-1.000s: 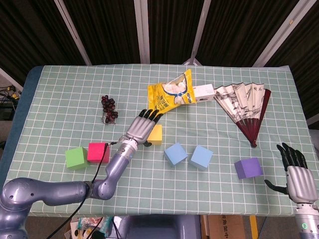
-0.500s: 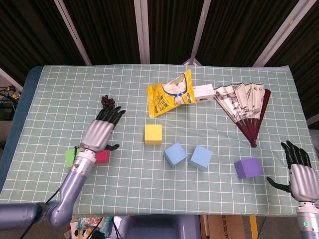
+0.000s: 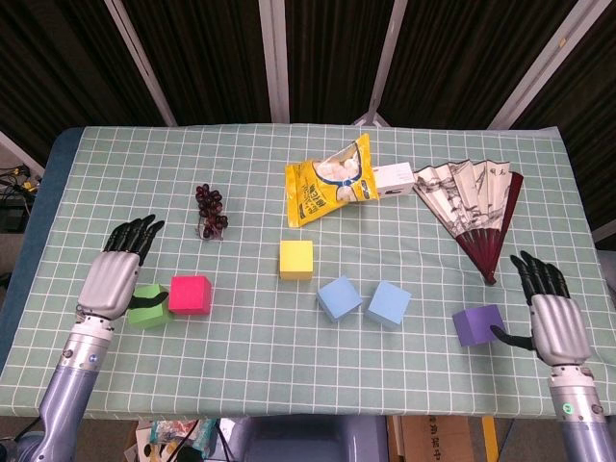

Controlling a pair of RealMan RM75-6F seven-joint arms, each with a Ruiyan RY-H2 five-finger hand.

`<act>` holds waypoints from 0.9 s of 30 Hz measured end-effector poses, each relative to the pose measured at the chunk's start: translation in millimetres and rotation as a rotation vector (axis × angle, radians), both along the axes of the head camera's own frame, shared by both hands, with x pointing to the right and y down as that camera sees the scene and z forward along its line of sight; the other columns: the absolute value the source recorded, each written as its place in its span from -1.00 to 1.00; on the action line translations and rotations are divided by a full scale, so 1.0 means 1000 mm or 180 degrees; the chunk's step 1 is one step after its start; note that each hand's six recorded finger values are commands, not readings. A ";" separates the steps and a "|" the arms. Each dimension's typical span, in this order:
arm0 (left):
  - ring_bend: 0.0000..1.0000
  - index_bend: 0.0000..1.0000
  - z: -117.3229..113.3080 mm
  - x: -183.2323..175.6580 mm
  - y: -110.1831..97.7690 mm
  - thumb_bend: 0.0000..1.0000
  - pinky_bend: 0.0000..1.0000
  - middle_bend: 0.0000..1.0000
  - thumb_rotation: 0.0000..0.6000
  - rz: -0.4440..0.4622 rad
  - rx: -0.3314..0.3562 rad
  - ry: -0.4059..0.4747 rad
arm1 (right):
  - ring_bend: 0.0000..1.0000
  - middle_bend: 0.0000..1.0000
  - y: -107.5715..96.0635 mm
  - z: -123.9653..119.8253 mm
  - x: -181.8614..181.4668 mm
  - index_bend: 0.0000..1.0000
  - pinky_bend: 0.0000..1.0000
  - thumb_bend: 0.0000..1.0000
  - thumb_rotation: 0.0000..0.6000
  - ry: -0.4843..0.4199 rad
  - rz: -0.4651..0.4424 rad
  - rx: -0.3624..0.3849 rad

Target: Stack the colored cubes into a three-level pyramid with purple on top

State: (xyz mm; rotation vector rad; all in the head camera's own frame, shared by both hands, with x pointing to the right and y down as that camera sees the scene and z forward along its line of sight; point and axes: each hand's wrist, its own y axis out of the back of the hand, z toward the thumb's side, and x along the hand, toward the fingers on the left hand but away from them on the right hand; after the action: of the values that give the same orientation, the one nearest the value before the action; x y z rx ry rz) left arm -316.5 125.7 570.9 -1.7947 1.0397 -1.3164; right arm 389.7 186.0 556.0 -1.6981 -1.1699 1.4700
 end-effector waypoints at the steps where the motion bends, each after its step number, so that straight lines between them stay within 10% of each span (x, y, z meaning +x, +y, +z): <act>1: -1.00 -1.00 -0.002 -0.001 -0.002 -0.75 -1.00 -1.00 1.00 -0.0015 0.0012 0.0020 | -1.00 -1.00 -0.006 0.002 -0.010 -1.00 -1.00 -0.72 1.00 -0.0035 -0.0065 -0.0034; 12: -1.00 -1.00 -0.009 -0.007 -0.009 -0.75 -1.00 -1.00 1.00 -0.0090 0.0058 0.0129 | -1.00 -1.00 -0.044 0.021 -0.135 -1.00 -1.00 -0.72 1.00 -0.0505 -0.0781 -0.0391; 27: -1.00 -1.00 -0.017 -0.017 -0.017 -0.75 -1.00 -1.00 1.00 -0.0215 0.0122 0.0210 | -1.00 -0.96 -0.021 0.080 -0.239 -1.00 -1.00 -0.72 1.00 -0.0664 -0.0993 -0.0892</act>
State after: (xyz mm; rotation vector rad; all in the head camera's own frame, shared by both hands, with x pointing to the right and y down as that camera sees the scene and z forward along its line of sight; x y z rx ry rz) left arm -333.1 108.6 553.8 -1.7993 1.1629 -1.2762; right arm 150.4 164.7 635.7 -2.1566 -0.7761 1.3317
